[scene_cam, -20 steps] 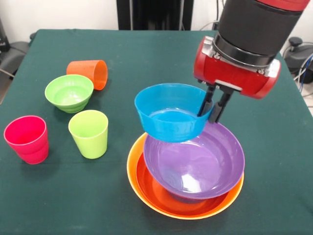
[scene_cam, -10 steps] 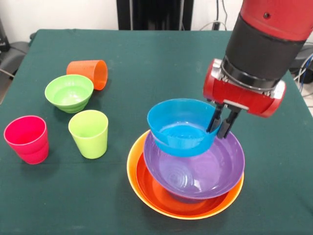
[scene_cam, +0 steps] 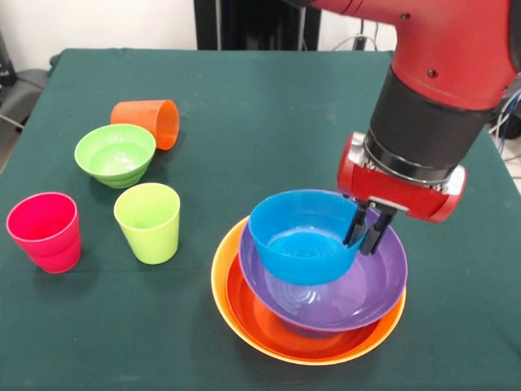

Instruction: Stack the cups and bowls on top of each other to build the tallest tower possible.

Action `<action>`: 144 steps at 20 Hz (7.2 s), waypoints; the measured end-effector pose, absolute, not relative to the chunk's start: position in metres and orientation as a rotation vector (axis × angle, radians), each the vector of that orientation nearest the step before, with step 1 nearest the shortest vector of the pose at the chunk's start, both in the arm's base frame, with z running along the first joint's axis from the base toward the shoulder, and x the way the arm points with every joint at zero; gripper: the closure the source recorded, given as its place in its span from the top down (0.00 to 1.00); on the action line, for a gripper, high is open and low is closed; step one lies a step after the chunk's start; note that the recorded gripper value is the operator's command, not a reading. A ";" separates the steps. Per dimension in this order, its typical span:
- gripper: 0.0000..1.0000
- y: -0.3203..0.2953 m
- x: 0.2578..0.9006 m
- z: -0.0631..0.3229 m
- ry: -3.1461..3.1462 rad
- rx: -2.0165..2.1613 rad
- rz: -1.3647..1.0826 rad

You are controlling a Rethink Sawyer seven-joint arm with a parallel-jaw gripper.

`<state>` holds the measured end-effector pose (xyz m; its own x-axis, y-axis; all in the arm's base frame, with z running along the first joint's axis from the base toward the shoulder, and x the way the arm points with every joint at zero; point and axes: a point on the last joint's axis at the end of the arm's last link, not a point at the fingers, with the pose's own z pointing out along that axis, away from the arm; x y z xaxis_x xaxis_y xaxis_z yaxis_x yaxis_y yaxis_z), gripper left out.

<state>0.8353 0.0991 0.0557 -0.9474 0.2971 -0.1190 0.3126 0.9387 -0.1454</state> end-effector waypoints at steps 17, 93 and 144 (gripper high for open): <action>0.00 0.101 0.831 0.039 3.018 0.493 -0.227; 1.00 -0.056 0.671 0.117 2.978 0.972 -0.101; 1.00 -0.105 0.696 0.086 2.896 0.907 -0.110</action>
